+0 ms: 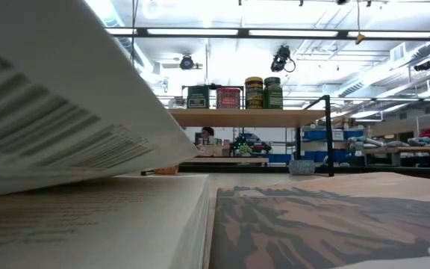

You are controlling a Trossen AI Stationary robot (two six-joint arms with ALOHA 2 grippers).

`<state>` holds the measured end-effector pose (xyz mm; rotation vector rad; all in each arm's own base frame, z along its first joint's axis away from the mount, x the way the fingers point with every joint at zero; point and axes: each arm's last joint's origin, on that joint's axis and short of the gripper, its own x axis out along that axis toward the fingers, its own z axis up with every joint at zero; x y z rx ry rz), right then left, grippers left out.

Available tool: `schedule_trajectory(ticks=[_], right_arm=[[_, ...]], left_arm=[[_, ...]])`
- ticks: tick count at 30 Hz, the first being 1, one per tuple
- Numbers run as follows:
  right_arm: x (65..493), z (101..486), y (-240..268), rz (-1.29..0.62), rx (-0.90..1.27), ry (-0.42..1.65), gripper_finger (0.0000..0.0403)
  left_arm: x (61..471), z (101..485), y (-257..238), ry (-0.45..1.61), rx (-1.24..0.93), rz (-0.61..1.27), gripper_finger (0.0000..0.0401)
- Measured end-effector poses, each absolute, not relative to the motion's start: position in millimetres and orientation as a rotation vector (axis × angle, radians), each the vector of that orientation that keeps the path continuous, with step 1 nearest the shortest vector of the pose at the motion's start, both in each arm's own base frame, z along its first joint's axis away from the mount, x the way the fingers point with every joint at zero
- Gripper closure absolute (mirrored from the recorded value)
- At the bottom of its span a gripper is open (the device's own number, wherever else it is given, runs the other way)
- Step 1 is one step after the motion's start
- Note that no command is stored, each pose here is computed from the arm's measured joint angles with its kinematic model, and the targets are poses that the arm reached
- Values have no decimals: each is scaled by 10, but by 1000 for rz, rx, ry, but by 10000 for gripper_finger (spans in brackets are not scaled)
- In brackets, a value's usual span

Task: Shelf spices
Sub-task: Remove the green seasoning bottle from the shelf

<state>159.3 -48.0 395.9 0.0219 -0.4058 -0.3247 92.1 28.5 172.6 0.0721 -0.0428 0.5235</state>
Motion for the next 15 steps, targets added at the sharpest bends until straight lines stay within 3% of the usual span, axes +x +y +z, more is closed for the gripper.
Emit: schedule_trajectory(ticks=[5,8,15], right_arm=[[2008,4111,-569,-111,-69,-304,394],[2242,4087,-637,-94,-132,-207,394],[2429,3996,-947,-536,-362,140,396]], left_arm=[[907,1731,306,-45,69,611,395],[904,1730,310,-43,68,627,395],[904,1731,311,-44,68,628,395]])
